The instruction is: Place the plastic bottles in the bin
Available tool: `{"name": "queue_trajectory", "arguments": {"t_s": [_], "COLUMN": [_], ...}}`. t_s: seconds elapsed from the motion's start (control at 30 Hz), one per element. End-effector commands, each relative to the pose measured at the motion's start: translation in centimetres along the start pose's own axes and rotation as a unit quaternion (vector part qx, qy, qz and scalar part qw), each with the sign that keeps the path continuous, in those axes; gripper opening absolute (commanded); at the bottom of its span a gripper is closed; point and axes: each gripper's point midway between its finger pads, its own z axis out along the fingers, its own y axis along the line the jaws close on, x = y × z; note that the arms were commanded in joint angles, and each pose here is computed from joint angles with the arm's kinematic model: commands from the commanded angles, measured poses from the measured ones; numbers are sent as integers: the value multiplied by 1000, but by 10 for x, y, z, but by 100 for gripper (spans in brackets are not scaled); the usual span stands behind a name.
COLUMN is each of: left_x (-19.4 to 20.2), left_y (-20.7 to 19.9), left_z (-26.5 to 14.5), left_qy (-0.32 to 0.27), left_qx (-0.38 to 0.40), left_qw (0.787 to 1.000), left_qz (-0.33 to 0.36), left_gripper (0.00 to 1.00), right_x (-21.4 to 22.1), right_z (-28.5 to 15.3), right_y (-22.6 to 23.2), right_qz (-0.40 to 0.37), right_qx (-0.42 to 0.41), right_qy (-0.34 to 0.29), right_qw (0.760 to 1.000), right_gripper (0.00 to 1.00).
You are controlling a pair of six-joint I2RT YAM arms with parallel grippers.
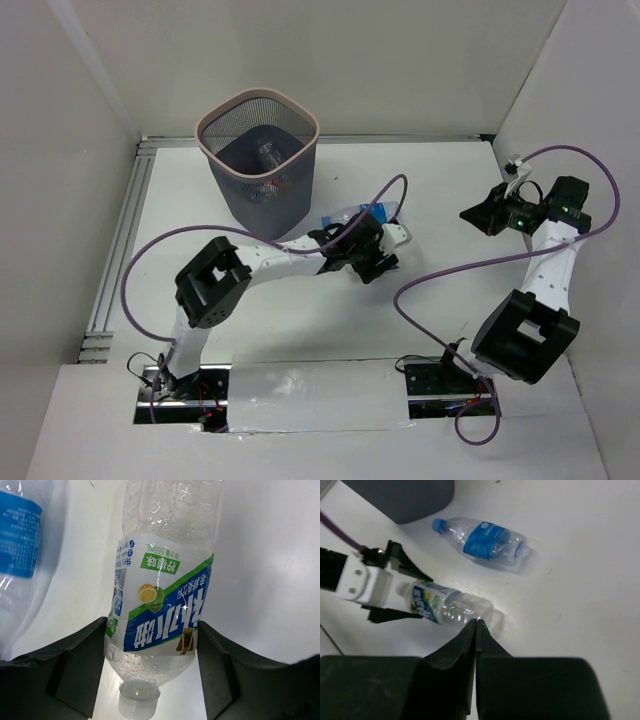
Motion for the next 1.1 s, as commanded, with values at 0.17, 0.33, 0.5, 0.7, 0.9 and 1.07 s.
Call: {"name": "queue_trajectory", "arguments": {"t_s": [0.17,0.33,0.5,0.7,0.9,1.07], "left_x": [-143,-185,-175,-122,-88,-117], "left_y": [47,129,218,274,312,300], "left_z": [-151,-236,-325,-330,-330,-366], "left_qy": [-182,-289,-363,-300,-245,-274], "left_qx": [-33,-115,-274,-354,-412,-391], "left_qw": [983,946,875,865,848,849], "left_qz": [-17,-89,-166,-189,-226,-224], "left_gripper": [0,0,2,9,100,100], "right_x": [-38,-47,-49,-58,-35,-13], "right_z": [11,27,57,95,154,199], "right_y": [12,21,39,47,63,59], "right_qz": [-46,-90,-137,-192,-362,-492], "right_qx": [-54,-69,-71,-43,-122,-158], "right_qy": [-54,-40,-14,6,48,77], "right_qw": [996,993,988,980,923,853], "right_gripper": [24,47,58,84,100,100]}}
